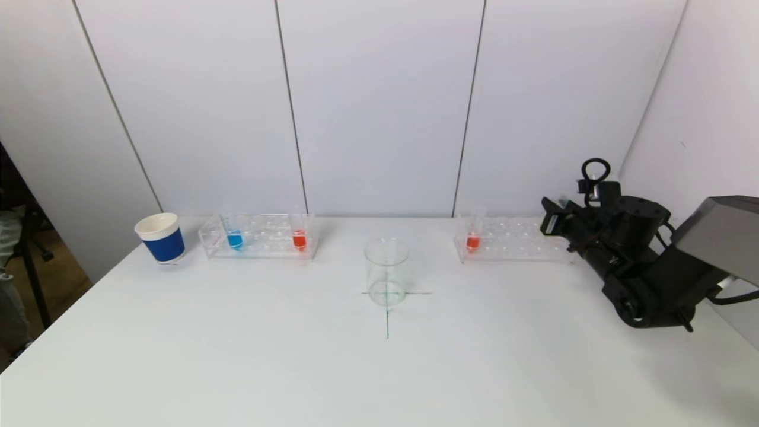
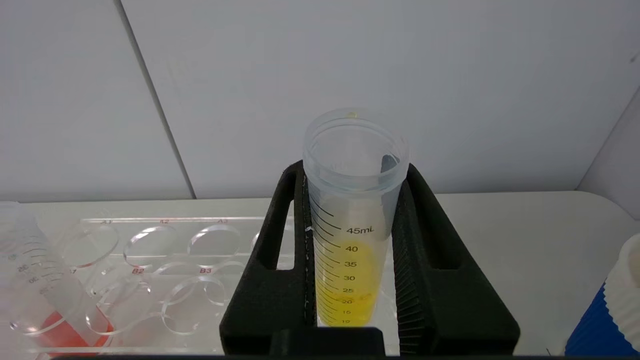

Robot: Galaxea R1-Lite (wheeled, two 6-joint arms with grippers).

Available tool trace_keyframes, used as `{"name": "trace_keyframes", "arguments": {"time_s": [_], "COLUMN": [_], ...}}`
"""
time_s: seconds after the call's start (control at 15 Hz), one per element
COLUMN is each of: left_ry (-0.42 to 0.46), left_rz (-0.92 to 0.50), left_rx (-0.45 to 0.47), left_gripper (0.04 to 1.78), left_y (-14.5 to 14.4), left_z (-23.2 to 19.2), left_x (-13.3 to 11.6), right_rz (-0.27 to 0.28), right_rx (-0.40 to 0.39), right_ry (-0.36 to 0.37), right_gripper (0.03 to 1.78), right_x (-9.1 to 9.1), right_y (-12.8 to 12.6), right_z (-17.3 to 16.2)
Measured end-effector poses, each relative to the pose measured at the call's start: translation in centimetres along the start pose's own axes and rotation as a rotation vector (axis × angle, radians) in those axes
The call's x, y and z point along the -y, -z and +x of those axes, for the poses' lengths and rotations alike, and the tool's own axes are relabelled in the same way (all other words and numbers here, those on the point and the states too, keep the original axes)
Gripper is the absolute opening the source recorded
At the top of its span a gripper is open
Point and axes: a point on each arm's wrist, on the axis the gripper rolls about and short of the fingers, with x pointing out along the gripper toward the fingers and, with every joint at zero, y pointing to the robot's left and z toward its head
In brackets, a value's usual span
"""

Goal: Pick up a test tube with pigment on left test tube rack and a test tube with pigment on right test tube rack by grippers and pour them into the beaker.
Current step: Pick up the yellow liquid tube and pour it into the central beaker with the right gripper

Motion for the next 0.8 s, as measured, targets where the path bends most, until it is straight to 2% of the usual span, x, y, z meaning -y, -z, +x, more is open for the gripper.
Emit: {"name": "trace_keyframes", "arguments": {"time_s": [0.47,0.8], "left_ry": [-0.001,0.0], "left_rz": [0.0,0.0], "left_rx": [0.0,0.0], "left_gripper": [1.76,1.76], "left_y": [0.0,0.0], "left_z": [0.0,0.0], "left_x": [0.0,0.0], "right_rz": [0.002,0.0], "right_rx": [0.044,0.088], "right_ry": [-0.005,-0.026], "right_gripper": [0.49,0.49], "right_x": [-0.1,-0.8], "right_y": [-2.3,-5.1], "right_z": [-0.9,-2.0]}}
